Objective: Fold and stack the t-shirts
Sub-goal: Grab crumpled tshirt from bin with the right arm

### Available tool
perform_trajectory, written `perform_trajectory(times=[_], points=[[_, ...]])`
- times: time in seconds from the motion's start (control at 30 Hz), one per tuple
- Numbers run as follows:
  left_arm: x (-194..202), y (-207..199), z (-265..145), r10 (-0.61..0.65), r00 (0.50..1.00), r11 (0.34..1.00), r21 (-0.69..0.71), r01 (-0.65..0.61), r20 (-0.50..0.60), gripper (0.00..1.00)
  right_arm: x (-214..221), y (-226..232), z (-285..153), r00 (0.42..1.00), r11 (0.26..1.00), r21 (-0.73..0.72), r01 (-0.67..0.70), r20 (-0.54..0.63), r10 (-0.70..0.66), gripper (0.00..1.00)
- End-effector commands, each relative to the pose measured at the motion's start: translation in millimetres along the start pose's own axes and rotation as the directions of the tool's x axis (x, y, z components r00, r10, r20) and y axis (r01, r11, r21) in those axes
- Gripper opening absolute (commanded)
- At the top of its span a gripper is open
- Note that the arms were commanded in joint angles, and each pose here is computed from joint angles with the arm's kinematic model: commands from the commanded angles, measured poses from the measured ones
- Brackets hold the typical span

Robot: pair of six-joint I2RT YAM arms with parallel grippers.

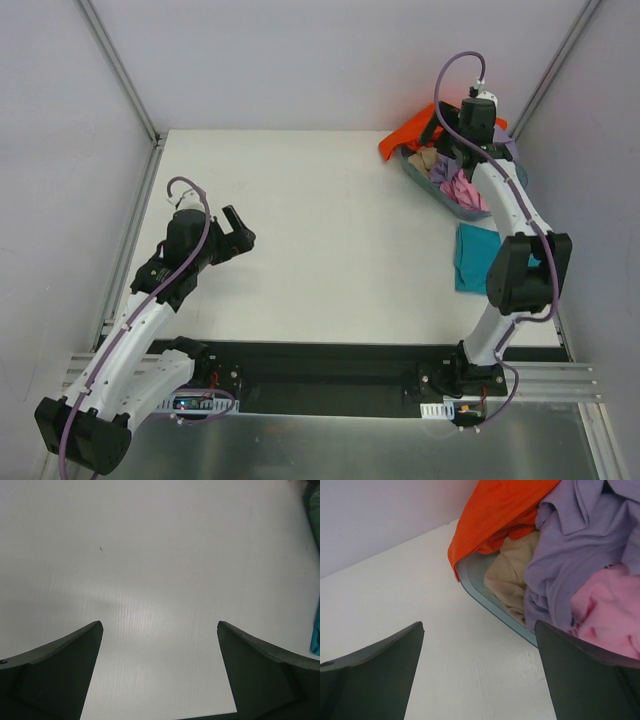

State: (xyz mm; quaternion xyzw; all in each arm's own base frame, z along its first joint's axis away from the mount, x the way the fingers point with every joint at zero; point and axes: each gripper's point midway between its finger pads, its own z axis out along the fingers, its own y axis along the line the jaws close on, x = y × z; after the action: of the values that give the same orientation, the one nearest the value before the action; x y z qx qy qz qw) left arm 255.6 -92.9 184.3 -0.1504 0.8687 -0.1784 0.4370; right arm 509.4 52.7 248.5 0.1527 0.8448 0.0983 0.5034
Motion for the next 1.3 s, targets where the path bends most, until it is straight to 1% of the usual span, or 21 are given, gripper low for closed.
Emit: perform_trajectory(times=[0.0, 0.07, 0.1, 0.13, 0.17, 0.27, 0.33, 0.4, 0.43, 0.5, 0.53, 0.57, 0.63, 0.67, 0.7, 0.73, 0.8, 0.83, 0.9, 1.1, 1.27], points=[[-22.2, -12.6, -3.9, 0.017, 0.999, 0.999, 0.032, -0.018, 0.047, 0.99, -29.9, 11.6, 45.1, 0.987, 0.99, 0.008, -0.137, 0.088, 0.136, 0.97], [-22.2, -11.6, -1.9, 0.022, 0.999, 0.999, 0.024, -0.023, 0.043, 0.99, -19.5, 9.5, 73.6, 0.977, 0.979, 0.023, -0.202, 0.066, 0.201, 0.97], [-22.7, -10.8, -1.3, 0.028, 0.999, 0.999, 0.019, -0.029, 0.045, 0.99, -28.9, 15.1, 79.1, 0.971, 0.975, 0.004, -0.224, 0.088, 0.223, 0.97], [-23.6, -8.7, 0.0, 0.031, 0.998, 0.999, 0.006, -0.032, 0.047, 0.99, -18.9, 13.6, 95.9, 0.969, 0.972, 0.014, -0.235, 0.077, 0.234, 0.97], [-24.7, -8.5, 0.3, 0.033, 0.998, 0.999, 0.002, -0.033, 0.05, 0.99, -21.4, 12.6, 103.7, 0.957, 0.961, 0.021, -0.276, 0.098, 0.272, 0.97], [-25.9, -8.3, 2.7, 0.04, 0.998, 0.999, -0.006, -0.04, 0.046, 0.99, -21.0, 5.9, 129.6, 0.939, 0.944, 0.059, -0.326, 0.136, 0.316, 0.97], [-27.1, -7.4, 5.1, 0.047, 0.998, 0.999, -0.017, -0.046, 0.044, 0.99, -13.0, -3.4, 147.3, 0.932, 0.934, 0.097, -0.343, 0.159, 0.326, 0.97], [-30.4, -8.1, 5.4, 0.053, 0.997, 0.998, -0.021, -0.052, 0.048, 0.99, -17.1, -5.1, 159.5, 0.912, 0.922, 0.08, -0.378, 0.205, 0.355, 0.97], [-30.7, -8.1, 7.5, 0.053, 0.998, 0.998, -0.026, -0.052, 0.044, 0.99, -8.7, -9.4, 171.6, 0.91, 0.919, 0.095, -0.383, 0.209, 0.358, 0.97], [-33.9, -9.2, 8.2, 0.059, 0.997, 0.998, -0.029, -0.058, 0.047, 0.99, -23.8, -2.5, 178.8, 0.898, 0.917, 0.068, -0.392, 0.243, 0.366, 0.97], [-33.3, -8.9, 10.2, 0.062, 0.997, 0.998, -0.033, -0.06, 0.041, 0.99, -14.8, -8.3, 191.4, 0.901, 0.916, 0.083, -0.392, 0.236, 0.364, 0.99], [-35.1, -10.1, 10.4, 0.063, 0.997, 0.998, -0.032, -0.062, 0.043, 0.99, -27.1, -4.5, 192.8, 0.891, 0.914, 0.063, -0.4, 0.26, 0.372, 0.98], [-34.0, -9.4, 13.3, 0.069, 0.997, 0.997, -0.038, -0.067, 0.032, 0.99, -23.9, -4.5, 204.0, 0.886, 0.912, 0.051, -0.406, 0.267, 0.38, 0.9], [-34.5, -10.0, 13.5, 0.07, 0.997, 0.997, -0.037, -0.069, 0.032, 0.99, -28.1, -2.4, 205.3, 0.877, 0.91, 0.033, -0.413, 0.283, 0.388, 0.76], [-34.2, -10.4, 13.6, 0.072, 0.997, 0.997, -0.035, -0.071, 0.029, 0.99, -27.3, -1.7, 206.7, 0.873, 0.908, 0.026, -0.417, 0.288, 0.393, 0.67], [-33.6, -11.0, 14.3, 0.071, 0.997, 0.997, -0.034, -0.07, 0.026, 0.99, -36.3, -0.8, 204.1, 0.86, 0.906, 0.008, -0.424, 0.316, 0.4, 0.46], [-35.0, -11.6, 13.5, 0.072, 0.997, 0.997, -0.031, -0.071, 0.03, 0.99, -36.6, -3.0, 202.3, 0.856, 0.906, 0.009, -0.424, 0.33, 0.398, 0.27], [-34.6, -11.6, 13.3, 0.071, 0.997, 0.997, -0.03, -0.071, 0.029, 0.99, -46.2, 1.8, 195.2, 0.853, 0.909, -0.008, -0.417, 0.343, 0.394, 0.12], [-35.0, -11.9, 12.2, 0.07, 0.997, 0.997, -0.028, -0.069, 0.032, 0.99, -53.5, 6.4, 187.8, 0.862, 0.924, -0.023, -0.381, 0.353, 0.364, 0.01], [-32.6, -16.0, 11.3, 0.065, 0.998, 0.998, -0.004, -0.065, 0.021, 0.99, -112.1, 36.4, 139.3, 0.859, 0.956, -0.132, -0.263, 0.419, 0.294, 0.01], [-31.3, -16.9, 6.4, 0.056, 0.998, 0.998, 0.012, -0.056, 0.029, 0.99, -169.8, 81.8, 78.1, 0.836, 0.943, -0.299, -0.145, 0.472, 0.278, 0.01]])
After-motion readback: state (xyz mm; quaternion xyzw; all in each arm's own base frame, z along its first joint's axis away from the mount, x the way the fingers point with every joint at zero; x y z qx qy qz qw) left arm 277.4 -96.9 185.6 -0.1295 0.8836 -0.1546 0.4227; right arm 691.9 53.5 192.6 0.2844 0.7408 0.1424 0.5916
